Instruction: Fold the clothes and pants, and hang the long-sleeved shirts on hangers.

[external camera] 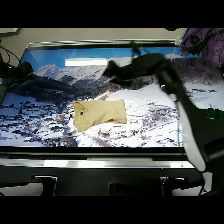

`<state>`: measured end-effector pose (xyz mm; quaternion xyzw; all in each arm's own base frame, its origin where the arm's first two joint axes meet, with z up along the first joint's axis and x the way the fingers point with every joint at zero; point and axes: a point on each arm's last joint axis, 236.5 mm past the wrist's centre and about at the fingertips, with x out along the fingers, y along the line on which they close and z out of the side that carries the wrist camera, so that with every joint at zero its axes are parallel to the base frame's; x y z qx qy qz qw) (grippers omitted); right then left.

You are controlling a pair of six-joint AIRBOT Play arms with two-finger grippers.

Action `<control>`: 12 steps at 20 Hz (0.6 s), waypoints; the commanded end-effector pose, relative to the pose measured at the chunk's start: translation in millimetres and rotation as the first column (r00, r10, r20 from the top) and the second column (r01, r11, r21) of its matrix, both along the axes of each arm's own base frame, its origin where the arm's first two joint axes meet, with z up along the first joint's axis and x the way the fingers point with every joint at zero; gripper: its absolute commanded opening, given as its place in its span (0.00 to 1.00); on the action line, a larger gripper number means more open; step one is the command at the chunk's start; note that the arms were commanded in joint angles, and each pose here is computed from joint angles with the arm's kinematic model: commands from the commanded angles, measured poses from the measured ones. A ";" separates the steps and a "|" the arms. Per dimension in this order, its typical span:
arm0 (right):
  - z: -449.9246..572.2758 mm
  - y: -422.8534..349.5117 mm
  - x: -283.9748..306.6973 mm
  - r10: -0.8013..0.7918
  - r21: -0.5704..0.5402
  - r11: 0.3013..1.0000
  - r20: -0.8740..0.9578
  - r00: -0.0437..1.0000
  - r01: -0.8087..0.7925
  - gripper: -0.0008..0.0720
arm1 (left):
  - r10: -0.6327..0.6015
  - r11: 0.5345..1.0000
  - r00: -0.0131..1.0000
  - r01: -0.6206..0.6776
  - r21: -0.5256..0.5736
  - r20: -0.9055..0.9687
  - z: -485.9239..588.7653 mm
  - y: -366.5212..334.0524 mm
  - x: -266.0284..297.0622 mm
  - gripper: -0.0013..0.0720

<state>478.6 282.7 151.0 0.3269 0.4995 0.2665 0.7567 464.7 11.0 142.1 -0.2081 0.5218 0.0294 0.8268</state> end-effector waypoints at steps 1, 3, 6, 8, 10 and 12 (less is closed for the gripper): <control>-15.6 -133.1 0.5 0.002 -0.127 0.992 -0.035 0.999 -0.006 0.76 | 0.001 1.000 1.000 -0.001 0.000 0.000 -0.3 0.6 0.2 0.04; -49.5 -184.0 1.3 -0.061 -0.121 0.992 -0.105 0.993 0.048 0.76 | 0.001 1.000 1.000 -0.001 0.000 -0.001 -0.4 0.6 0.1 0.04; -116.9 -194.3 -11.2 -0.058 -0.052 0.998 -0.228 0.972 0.047 0.76 | 0.001 1.000 1.000 -0.001 0.000 0.000 -0.3 0.4 0.2 0.04; -160.9 -173.0 -24.1 -0.012 -0.009 1.000 -0.299 0.954 0.010 0.76 | 0.001 1.000 1.000 -0.001 0.000 0.000 -0.3 0.5 0.2 0.04; -191.8 -143.1 -30.5 0.033 0.039 0.999 -0.328 0.944 -0.021 0.76 | 0.001 1.000 1.000 -0.001 0.000 0.000 -0.3 0.4 0.2 0.04; -212.3 -110.4 -33.5 0.081 0.067 0.996 -0.339 0.937 -0.062 0.76 | 0.001 1.000 1.000 -0.001 0.000 0.000 -0.3 0.4 0.2 0.04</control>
